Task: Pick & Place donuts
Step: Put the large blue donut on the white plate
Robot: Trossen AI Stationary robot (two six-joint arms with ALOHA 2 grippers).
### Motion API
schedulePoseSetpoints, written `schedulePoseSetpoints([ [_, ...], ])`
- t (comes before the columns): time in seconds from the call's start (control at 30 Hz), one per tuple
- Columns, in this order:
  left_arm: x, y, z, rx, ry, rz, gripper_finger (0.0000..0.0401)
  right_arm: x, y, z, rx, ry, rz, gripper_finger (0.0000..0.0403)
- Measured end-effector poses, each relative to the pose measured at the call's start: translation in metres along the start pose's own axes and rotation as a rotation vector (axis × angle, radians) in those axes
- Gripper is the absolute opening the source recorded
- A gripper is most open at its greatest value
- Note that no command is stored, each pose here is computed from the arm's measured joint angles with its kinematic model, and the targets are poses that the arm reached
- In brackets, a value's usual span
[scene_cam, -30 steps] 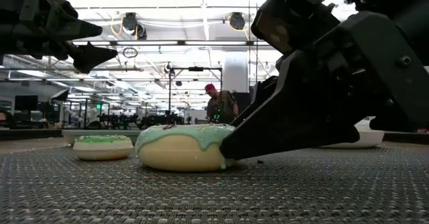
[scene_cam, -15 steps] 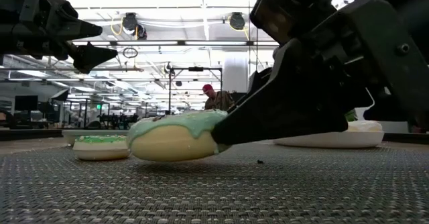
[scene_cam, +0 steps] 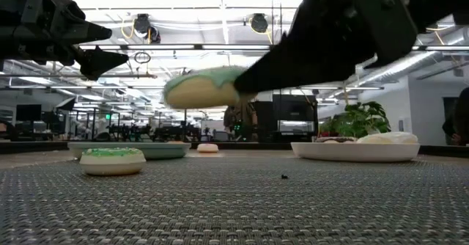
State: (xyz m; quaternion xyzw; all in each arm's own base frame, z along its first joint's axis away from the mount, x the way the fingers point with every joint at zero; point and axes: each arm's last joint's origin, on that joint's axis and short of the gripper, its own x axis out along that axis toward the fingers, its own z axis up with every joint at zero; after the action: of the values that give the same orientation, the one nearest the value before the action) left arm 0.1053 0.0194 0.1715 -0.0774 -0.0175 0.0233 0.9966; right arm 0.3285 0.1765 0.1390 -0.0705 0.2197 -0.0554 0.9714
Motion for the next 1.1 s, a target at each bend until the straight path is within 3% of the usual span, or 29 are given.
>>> schedulePoseSetpoints([
  [0.27,0.000,0.000,0.000,0.000,0.000,0.000,0.0379,-0.032,-0.023,0.018,0.016,0.107,-0.125,0.0253],
  [0.57,0.000,0.000,0.000,0.000,0.000,0.000,0.0379,-0.070,-0.049,0.027,0.158,0.220,-0.205,0.0253],
  [1.1,0.000,0.000,0.000,0.000,0.000,0.000,0.0379,-0.113,-0.098,-0.036,0.343,0.168,-0.468,0.0253],
])
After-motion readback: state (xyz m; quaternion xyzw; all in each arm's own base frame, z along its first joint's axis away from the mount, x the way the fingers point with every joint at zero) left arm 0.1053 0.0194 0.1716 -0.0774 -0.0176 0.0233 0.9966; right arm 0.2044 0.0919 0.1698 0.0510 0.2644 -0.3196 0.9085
